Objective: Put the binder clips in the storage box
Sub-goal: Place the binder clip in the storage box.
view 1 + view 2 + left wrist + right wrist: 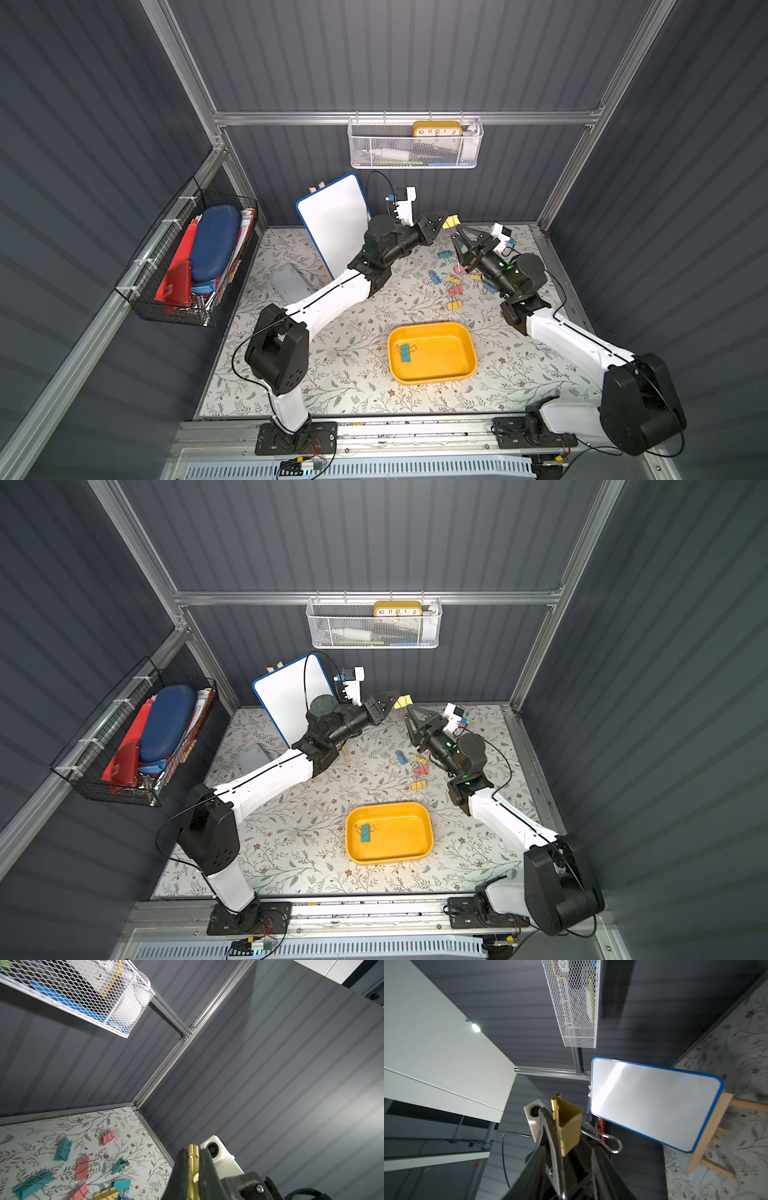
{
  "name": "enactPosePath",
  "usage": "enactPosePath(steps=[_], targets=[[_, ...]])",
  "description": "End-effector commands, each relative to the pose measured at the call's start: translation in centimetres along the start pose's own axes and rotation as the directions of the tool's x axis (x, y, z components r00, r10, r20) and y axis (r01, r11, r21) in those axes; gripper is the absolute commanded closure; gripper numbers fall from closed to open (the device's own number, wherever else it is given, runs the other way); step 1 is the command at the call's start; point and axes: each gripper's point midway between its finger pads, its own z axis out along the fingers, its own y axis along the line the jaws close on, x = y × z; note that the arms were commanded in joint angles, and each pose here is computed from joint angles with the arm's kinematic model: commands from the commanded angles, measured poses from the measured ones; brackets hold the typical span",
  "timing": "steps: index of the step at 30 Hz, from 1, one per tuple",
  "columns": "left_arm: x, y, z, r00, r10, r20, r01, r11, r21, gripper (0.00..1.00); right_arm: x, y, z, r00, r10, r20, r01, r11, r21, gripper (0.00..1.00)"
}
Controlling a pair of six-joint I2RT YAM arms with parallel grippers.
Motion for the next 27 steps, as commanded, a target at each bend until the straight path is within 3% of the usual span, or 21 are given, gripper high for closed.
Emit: enactPosePath(steps=[1, 4, 7, 8, 13, 14, 15, 20, 24, 27], targets=[[0.2, -0.3, 0.2, 1.000, -0.003, 0.008, 0.003, 1.000, 0.019, 1.00, 0.8, 2.7, 0.4, 0.999, -0.010, -0.044, 0.005, 0.995, -0.097, 0.81], [0.3, 0.0, 0.3, 1.000, 0.000, 0.009, 0.000, 1.000, 0.006, 1.00, 0.8, 2.5, 0.2, 0.999, -0.002, -0.038, -0.002, 0.995, -0.100, 0.99], [0.4, 0.2, 0.3, 1.000, 0.008, 0.003, -0.008, 1.000, -0.002, 1.00, 1.1, 2.6, 0.1, 0.999, -0.020, -0.045, 0.015, 0.996, -0.090, 1.00], [0.4, 0.1, 0.3, 1.000, 0.015, 0.002, -0.015, 1.000, 0.001, 0.96, 1.2, 2.5, 0.0, 0.998, -0.030, -0.046, 0.026, 0.996, -0.081, 1.00], [-1.0, -2.3, -1.1, 0.994, 0.098, 0.053, -0.101, 0.994, 0.049, 0.18, 1.7, 2.5, -1.5, 0.994, -0.098, -0.042, 0.097, 0.995, -0.020, 1.00], [-1.1, -2.2, -1.6, 0.991, 0.118, 0.058, -0.120, 0.992, 0.029, 0.05, 2.1, 2.8, -2.3, 0.991, -0.123, -0.047, 0.123, 0.992, -0.008, 1.00], [-2.0, -2.7, -2.1, 0.986, 0.146, 0.080, -0.147, 0.989, 0.012, 0.01, 2.6, 2.5, -2.9, 0.987, -0.146, -0.062, 0.148, 0.989, 0.020, 1.00], [-5.7, -4.5, -5.3, 0.951, 0.270, 0.149, -0.256, 0.960, -0.109, 0.01, 5.9, -0.7, -7.5, 0.946, -0.241, -0.217, 0.290, 0.929, 0.230, 1.00], [-6.8, -3.4, -8.0, 0.930, 0.339, 0.140, -0.294, 0.918, -0.266, 0.01, 9.9, -5.2, -12.1, 0.873, -0.265, -0.410, 0.432, 0.811, 0.395, 1.00], [-6.9, -2.6, -9.9, 0.921, 0.365, 0.138, -0.301, 0.890, -0.343, 0.01, 13.6, -8.9, -14.6, 0.796, -0.202, -0.571, 0.515, 0.721, 0.464, 1.00]])
